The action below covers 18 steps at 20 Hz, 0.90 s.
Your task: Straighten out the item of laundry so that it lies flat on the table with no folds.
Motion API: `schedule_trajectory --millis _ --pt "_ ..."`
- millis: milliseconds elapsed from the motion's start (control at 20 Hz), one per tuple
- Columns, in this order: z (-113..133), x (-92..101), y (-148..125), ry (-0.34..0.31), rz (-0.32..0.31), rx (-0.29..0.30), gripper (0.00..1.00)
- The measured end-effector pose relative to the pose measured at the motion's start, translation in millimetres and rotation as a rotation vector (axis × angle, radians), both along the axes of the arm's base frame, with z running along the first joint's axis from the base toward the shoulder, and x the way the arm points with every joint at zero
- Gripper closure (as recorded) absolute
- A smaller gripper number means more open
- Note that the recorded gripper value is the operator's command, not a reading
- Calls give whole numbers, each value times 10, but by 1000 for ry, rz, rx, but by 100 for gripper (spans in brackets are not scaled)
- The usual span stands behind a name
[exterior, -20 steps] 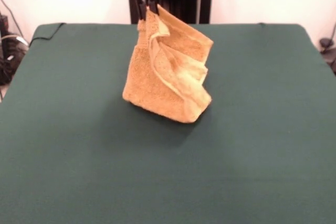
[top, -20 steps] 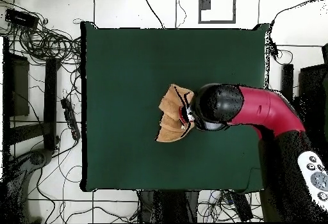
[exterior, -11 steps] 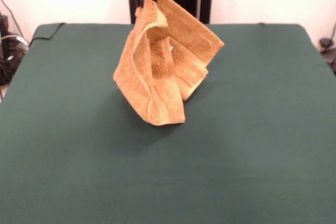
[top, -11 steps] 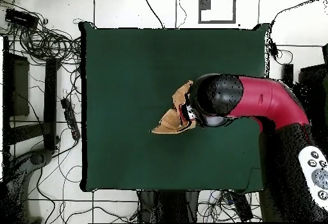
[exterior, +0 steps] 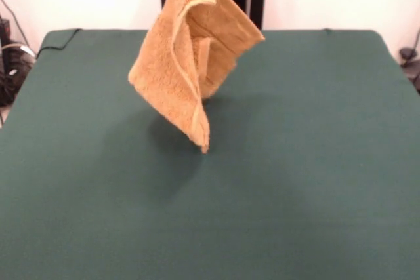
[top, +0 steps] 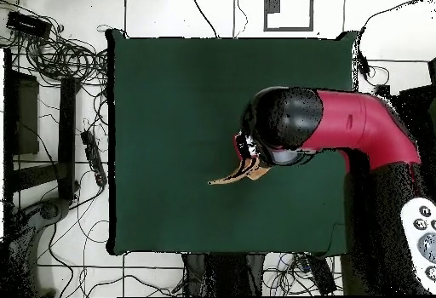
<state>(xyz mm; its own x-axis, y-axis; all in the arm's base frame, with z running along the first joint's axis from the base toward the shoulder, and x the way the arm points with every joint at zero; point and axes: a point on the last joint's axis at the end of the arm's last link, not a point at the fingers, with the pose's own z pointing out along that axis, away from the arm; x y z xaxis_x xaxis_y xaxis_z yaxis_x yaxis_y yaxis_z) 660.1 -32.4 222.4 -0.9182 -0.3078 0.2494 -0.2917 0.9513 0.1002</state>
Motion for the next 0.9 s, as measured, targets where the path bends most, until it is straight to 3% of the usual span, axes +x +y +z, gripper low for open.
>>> schedule_trajectory --millis 500,900 --pt "195 51 68 21 9 -11 100" --pt "330 71 288 32 40 -18 100"
